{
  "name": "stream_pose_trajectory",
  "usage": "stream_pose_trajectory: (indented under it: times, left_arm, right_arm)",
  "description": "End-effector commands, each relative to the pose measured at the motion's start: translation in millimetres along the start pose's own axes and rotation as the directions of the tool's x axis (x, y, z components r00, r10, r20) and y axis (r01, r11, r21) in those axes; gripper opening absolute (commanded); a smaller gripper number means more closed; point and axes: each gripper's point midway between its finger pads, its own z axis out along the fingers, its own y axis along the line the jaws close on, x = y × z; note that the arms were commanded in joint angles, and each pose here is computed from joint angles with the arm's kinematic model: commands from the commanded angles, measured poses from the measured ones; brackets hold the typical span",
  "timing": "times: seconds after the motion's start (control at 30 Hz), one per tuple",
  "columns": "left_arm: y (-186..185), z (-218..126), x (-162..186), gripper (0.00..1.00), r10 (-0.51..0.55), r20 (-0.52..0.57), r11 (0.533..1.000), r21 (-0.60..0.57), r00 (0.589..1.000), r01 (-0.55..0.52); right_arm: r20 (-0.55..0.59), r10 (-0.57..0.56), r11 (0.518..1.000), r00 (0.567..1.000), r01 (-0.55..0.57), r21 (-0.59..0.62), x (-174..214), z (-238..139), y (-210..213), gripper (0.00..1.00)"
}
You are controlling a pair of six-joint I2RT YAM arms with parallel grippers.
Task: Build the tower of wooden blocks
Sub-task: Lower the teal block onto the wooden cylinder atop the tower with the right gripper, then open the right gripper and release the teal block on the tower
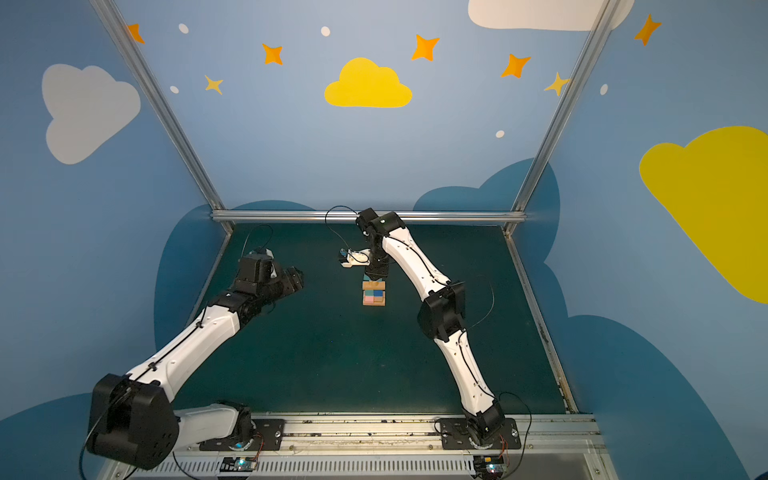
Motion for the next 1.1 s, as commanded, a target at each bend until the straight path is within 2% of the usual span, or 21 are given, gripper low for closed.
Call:
stream_pose_trajectory:
  times: [0.0, 0.27, 0.63, 0.8, 1.07]
  left_arm:
    - [0, -2, -6, 0.88, 0.009, 0.009, 1.000, -0.009, 1.000, -0.009]
    - [0, -2, -6, 0.88, 0.009, 0.008, 1.000, -0.010, 1.000, -0.009]
    - [0, -3, -6, 0.88, 0.009, 0.008, 1.000, -0.008, 1.000, -0.009]
    - [-1, -5, -6, 0.88, 0.010, 0.010, 1.000, -0.006, 1.000, -0.010]
    - [-3, -11, -8, 0.88, 0.005, 0.018, 1.000, 0.008, 1.000, -0.005]
  right_arm:
    - [-0.017, -0.003, 0.999, 1.000, 0.003, -0.034, 2, 11, 6, 0.36]
    - [-0.019, -0.001, 1.000, 1.000, 0.001, -0.027, 2, 11, 4, 0.39]
    - [-0.004, 0.001, 1.000, 1.000, -0.001, -0.007, -1, 3, 3, 0.72]
    - [0.013, -0.001, 1.000, 1.000, 0.001, 0.012, -5, -7, 2, 0.81]
    - [0.064, -0.001, 0.997, 0.998, -0.004, 0.080, -15, -40, 0, 0.84]
